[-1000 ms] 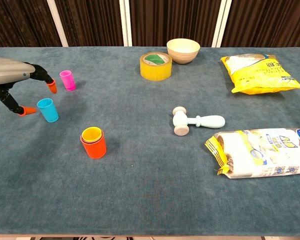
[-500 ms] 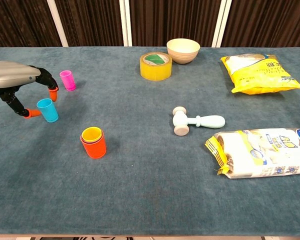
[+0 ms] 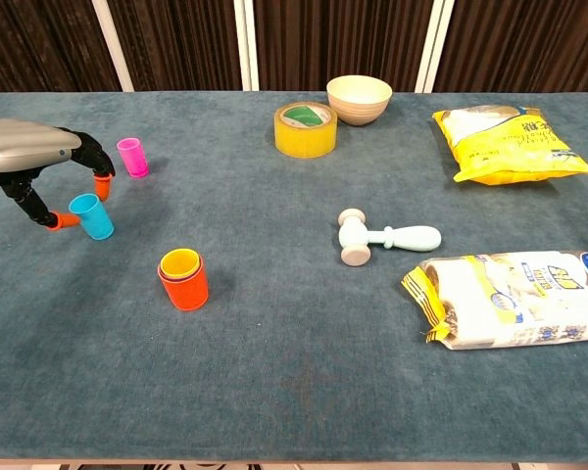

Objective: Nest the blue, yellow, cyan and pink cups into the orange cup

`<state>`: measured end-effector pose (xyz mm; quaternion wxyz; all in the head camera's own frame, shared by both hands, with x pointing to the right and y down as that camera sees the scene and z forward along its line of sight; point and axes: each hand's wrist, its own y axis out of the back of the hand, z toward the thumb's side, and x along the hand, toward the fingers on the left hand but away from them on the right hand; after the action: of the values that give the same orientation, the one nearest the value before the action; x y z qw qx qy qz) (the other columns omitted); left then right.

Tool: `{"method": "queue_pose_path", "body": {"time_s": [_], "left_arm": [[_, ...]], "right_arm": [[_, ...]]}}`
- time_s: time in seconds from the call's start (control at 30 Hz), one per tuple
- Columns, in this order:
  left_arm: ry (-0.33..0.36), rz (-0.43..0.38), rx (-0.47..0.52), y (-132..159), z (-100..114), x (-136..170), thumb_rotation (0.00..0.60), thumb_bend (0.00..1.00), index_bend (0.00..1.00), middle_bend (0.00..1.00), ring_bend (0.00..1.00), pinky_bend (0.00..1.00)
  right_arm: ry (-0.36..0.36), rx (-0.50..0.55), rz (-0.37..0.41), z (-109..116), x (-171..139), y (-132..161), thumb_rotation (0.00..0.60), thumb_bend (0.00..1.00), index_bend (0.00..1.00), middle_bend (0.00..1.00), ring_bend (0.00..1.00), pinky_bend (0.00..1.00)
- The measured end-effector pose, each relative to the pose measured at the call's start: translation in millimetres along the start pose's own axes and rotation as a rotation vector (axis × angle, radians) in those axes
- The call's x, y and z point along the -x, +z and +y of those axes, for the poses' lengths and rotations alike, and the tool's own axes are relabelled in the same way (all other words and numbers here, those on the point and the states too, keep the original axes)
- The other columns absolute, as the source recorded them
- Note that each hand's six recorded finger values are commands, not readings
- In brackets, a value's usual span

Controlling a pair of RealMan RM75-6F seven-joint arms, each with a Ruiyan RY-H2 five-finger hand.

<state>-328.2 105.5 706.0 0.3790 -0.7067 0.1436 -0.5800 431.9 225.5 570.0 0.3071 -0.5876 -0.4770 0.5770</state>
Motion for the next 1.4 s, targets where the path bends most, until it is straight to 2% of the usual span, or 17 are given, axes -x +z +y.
{"method": "queue_pose_path", "body": {"time_s": [0.4,0.67,0.97,1.2,1.4], "left_arm": [[0.002,0.006,0.001,-1,0,0,0.6,0.32,0.44,0.19,0.0,0.01],[0.036,-0.018,0.015,5,14,4,0.6,0.33,0.44,0.19,0.0,0.01],[0.09,-0.12,0.05,37,48,25,0.6,0.33,0.43,0.19,0.0,0.01],[0.073,-0.237,0.08,75,66,50,0.6,0.33,0.43,0.19,0.0,0.01],[0.045,-0.322,0.051,102,71,62,0.6,0.33,0.43,0.19,0.0,0.01]], "right_arm": [[0.004,0.0,0.0,-1,0,0,0.6,0.32,0.11,0.04,0.1,0.0],[0.0,0.001,-0.002,0,0,0,0.6,0.32,0.11,0.04,0.1,0.0],[-0.004,0.007,0.002,1,0,1,0.6,0.32,0.11,0.04,0.1,0.0],[-0.011,0.014,-0.003,4,0,-1,0.6,0.32,0.11,0.04,0.1,0.0],[-0.015,0.019,-0.003,6,1,-1,0.6,0.32,0.11,0.04,0.1,0.0]]}}
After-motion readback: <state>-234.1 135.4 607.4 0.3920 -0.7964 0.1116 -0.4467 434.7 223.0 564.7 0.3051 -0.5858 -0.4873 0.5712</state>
